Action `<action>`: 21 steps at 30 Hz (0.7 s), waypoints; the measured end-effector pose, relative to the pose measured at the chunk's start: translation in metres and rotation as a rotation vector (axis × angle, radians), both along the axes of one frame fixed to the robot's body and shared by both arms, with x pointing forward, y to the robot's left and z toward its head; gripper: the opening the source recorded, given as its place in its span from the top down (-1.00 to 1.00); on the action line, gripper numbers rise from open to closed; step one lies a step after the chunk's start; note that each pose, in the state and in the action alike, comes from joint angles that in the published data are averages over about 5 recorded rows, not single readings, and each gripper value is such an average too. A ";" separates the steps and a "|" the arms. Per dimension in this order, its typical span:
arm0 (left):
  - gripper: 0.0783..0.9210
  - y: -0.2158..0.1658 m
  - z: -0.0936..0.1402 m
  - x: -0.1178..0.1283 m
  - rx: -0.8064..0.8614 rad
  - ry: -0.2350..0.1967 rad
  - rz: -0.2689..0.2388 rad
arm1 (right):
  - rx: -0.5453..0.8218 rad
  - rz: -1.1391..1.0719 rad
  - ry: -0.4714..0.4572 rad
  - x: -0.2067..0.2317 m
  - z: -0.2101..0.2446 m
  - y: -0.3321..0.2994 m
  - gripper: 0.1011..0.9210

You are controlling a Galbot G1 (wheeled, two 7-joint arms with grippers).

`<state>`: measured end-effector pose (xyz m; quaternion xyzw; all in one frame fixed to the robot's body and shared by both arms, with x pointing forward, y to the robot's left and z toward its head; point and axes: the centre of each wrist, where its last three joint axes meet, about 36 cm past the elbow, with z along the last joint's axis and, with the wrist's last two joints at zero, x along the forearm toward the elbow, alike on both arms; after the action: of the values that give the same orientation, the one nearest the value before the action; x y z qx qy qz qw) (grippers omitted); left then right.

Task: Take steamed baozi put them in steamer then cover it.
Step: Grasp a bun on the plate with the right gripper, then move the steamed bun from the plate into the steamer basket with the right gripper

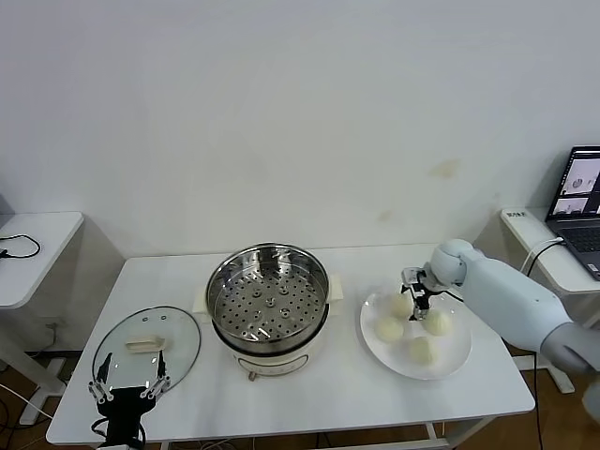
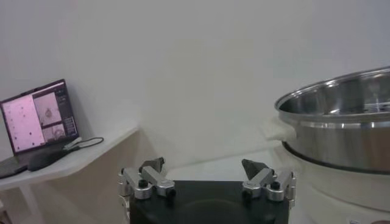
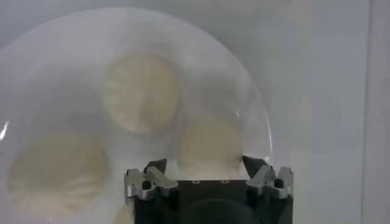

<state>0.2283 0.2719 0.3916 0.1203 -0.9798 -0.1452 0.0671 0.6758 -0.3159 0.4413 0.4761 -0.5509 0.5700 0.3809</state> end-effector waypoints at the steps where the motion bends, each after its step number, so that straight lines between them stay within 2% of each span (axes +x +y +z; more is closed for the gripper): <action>1: -0.77 0.000 0.000 0.000 0.000 0.000 0.000 | -0.001 0.000 0.000 0.001 0.000 0.001 -0.34; 7: -0.77 0.000 0.000 -0.001 0.000 0.000 0.002 | 0.000 0.002 0.000 0.004 0.002 0.002 -0.17; 15: -0.77 -0.001 0.002 -0.001 -0.003 -0.004 -0.001 | 0.007 0.001 -0.005 0.006 0.022 -0.002 -0.20; 21: -0.77 -0.003 0.000 0.000 -0.009 -0.001 -0.008 | 0.039 0.005 -0.027 0.006 0.062 -0.004 -0.20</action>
<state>0.2286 0.2694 0.3912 0.1161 -0.9809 -0.1408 0.0666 0.6817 -0.3200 0.5038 0.4770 -0.5656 0.5667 0.3625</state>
